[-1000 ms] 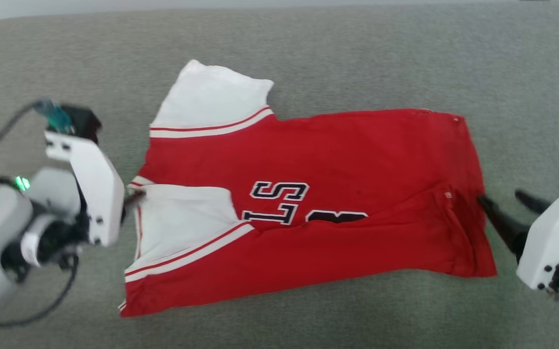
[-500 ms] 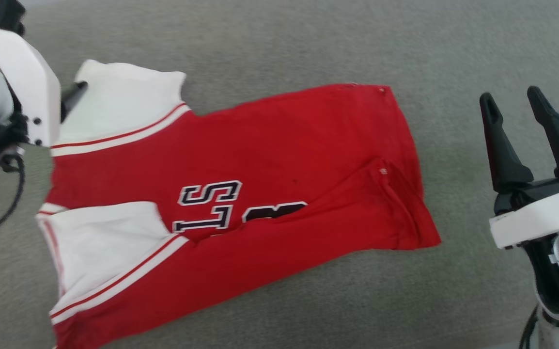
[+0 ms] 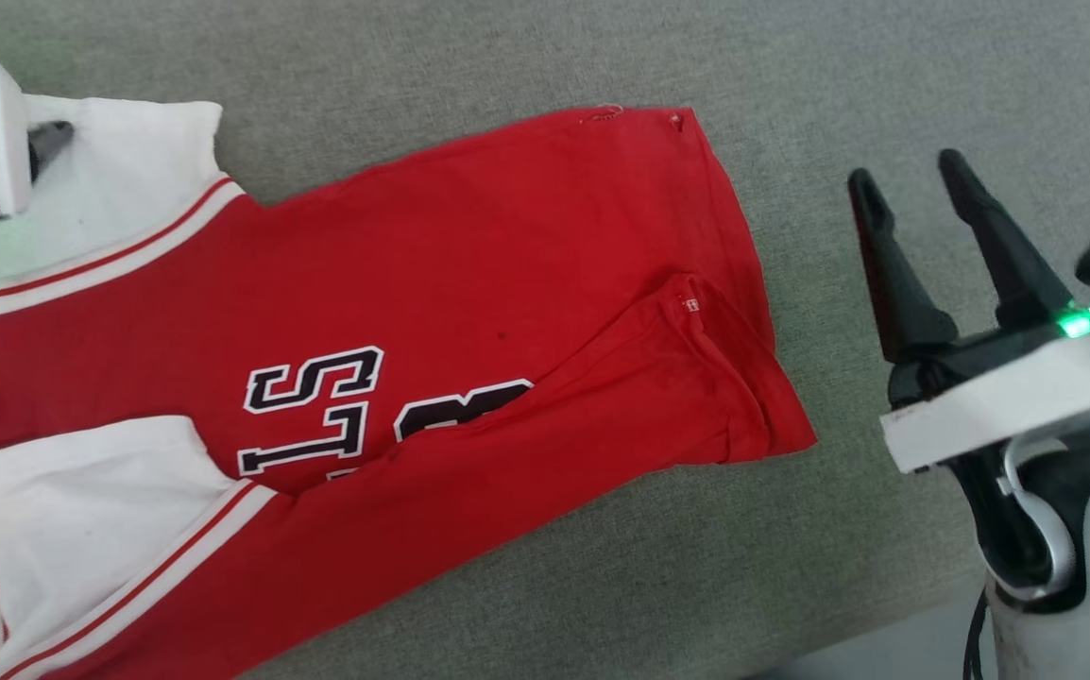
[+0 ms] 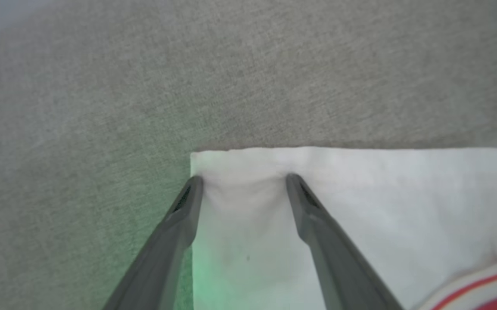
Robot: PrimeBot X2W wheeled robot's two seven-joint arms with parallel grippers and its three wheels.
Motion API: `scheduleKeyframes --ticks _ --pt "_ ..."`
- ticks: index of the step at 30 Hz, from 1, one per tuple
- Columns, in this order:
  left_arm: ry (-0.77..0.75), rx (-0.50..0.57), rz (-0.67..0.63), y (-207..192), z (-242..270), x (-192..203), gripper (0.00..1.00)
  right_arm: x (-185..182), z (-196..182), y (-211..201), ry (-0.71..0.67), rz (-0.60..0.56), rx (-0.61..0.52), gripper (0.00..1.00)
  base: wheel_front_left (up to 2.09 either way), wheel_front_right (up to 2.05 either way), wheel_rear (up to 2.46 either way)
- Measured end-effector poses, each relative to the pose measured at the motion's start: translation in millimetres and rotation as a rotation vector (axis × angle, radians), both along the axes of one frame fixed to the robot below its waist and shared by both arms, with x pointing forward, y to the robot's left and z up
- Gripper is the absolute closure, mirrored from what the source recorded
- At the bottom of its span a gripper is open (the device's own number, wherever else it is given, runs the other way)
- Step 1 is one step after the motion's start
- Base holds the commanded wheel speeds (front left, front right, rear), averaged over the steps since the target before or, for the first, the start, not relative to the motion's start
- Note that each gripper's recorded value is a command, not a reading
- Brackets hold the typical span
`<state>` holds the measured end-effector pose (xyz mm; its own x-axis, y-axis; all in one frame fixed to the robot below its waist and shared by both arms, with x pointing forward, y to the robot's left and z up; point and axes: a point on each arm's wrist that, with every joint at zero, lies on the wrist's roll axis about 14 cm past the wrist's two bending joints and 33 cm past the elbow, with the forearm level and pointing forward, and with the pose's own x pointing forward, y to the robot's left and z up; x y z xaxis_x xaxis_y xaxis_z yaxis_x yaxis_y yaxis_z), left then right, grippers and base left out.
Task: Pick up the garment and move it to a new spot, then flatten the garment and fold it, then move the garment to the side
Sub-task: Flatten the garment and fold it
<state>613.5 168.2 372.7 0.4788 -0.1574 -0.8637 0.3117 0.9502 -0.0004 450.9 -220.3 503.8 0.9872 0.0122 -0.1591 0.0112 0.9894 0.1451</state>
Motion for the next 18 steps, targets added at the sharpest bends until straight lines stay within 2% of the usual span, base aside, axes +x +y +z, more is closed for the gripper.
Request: scheduleKeyframes --ticks 5,6,7,8,18 --pt "0.082 0.022 0.048 2 -13 4 0.00 12 -21 6 0.104 0.063 -0.004 0.00 0.00 0.00 0.00" --pt "0.099 0.025 0.062 3 -15 3 0.43 17 -23 7 0.115 0.079 -0.010 0.00 0.00 0.00 0.00" --pt "0.114 0.030 0.066 2 -16 3 0.79 21 -24 9 0.128 0.094 -0.010 0.00 0.00 0.00 0.00" --pt "0.121 0.031 0.071 2 -16 3 1.00 25 -28 10 0.150 0.111 -0.016 0.00 0.00 0.00 0.00" --pt "0.141 0.027 0.083 5 -19 3 1.00 61 -70 28 0.410 0.266 -0.044 0.00 0.00 0.00 0.00"
